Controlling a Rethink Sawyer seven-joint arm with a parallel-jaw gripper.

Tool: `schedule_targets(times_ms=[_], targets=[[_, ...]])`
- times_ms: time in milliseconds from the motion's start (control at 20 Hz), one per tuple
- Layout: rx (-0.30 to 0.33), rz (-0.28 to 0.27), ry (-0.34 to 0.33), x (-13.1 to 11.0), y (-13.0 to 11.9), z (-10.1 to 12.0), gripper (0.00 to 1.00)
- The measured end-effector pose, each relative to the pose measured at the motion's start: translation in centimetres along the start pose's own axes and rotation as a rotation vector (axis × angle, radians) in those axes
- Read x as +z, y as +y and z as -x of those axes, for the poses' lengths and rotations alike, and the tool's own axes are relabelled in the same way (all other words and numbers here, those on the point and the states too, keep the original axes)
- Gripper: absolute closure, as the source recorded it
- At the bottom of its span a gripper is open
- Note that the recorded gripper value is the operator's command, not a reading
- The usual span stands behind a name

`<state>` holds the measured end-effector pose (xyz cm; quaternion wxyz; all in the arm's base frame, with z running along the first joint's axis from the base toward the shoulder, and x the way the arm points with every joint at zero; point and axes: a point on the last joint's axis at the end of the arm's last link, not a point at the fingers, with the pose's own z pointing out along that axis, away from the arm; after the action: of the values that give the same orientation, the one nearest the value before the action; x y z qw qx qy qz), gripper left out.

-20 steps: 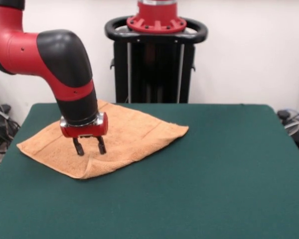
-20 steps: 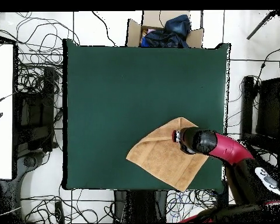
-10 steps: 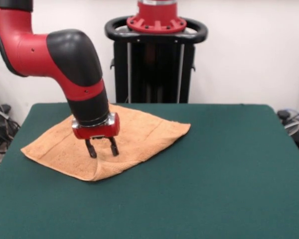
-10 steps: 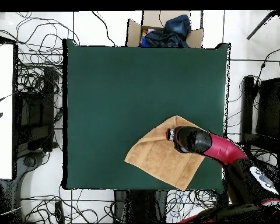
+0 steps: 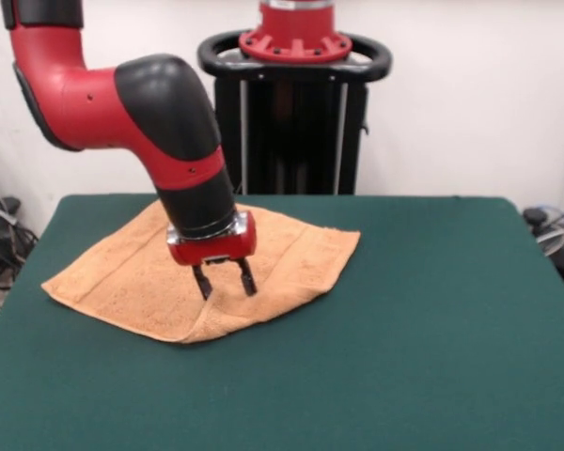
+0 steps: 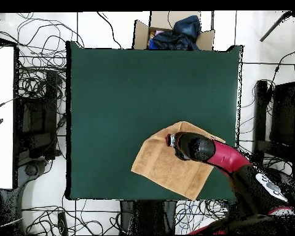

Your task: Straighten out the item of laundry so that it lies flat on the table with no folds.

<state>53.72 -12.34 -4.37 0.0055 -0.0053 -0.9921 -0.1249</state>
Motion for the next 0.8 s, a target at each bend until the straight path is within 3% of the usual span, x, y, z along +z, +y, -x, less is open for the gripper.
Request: schedule_targets(times_ms=[800], targets=[[-0.011, 0.023, -0.074, 1.0, 2.1, 0.1, 0.00]])
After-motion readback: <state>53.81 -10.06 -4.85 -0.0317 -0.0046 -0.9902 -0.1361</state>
